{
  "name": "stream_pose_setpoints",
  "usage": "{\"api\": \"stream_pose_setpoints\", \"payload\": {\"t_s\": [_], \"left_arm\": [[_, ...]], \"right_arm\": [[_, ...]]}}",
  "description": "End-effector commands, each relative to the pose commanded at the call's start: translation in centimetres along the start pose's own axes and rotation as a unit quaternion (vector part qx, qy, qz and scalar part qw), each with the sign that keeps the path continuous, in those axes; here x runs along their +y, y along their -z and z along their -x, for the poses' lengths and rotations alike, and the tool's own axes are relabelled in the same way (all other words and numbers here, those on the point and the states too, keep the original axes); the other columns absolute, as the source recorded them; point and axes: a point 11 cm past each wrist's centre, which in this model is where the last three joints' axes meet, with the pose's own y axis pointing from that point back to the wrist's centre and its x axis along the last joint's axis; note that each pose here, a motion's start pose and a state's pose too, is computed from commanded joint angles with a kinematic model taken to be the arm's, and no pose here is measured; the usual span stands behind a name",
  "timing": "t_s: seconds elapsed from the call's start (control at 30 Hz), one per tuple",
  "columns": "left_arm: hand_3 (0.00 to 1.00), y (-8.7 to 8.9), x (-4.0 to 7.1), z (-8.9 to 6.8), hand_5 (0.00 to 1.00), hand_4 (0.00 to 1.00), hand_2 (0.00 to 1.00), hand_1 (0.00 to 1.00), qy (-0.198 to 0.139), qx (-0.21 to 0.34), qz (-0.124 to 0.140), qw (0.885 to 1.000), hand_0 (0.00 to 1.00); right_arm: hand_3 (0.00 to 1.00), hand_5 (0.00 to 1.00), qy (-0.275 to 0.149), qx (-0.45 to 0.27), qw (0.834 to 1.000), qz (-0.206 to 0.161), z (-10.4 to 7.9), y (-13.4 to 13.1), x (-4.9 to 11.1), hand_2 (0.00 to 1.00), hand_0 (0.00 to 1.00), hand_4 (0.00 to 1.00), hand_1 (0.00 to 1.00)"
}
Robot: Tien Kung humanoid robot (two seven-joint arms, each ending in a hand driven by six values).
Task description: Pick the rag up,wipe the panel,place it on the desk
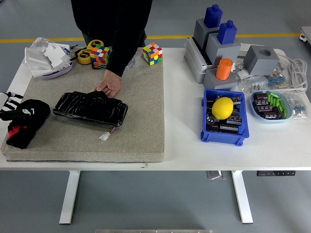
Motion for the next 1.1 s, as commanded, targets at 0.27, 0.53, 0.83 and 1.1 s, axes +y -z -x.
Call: {"api": "stream_pose_setpoints", "payload": {"t_s": [0.27,0.53,0.83,1.1], "left_arm": [[0.821,0.0,-0.1,1.4,0.559,0.998,0.746,0.708,0.018,-0.007,-0.004,1.000,0.550],[0.822,0.5,-0.3,2.1,0.541,0.998,0.748,0.707,0.022,-0.011,-0.014,1.000,0.548],[0.812,0.6,-0.3,2.3,0.266,0.998,0.697,0.624,0.015,-0.007,-0.012,1.000,0.476],[0.775,0.3,-0.3,2.6,0.200,0.980,0.571,0.535,0.010,0.001,-0.002,1.000,0.429]], "right_arm": [[0.607,0.550,0.000,-0.003,1.000,0.001,-0.1,-0.1,0.0,0.683,0.729,0.998,0.672],[0.606,0.551,0.000,-0.004,1.000,0.000,-0.1,0.0,0.0,0.683,0.726,0.998,0.672],[0.608,0.554,-0.002,-0.008,1.000,-0.001,-0.3,0.1,0.0,0.683,0.727,0.998,0.672],[0.609,0.554,-0.004,-0.010,1.000,-0.004,-0.4,0.4,0.1,0.683,0.726,0.998,0.672]]}}
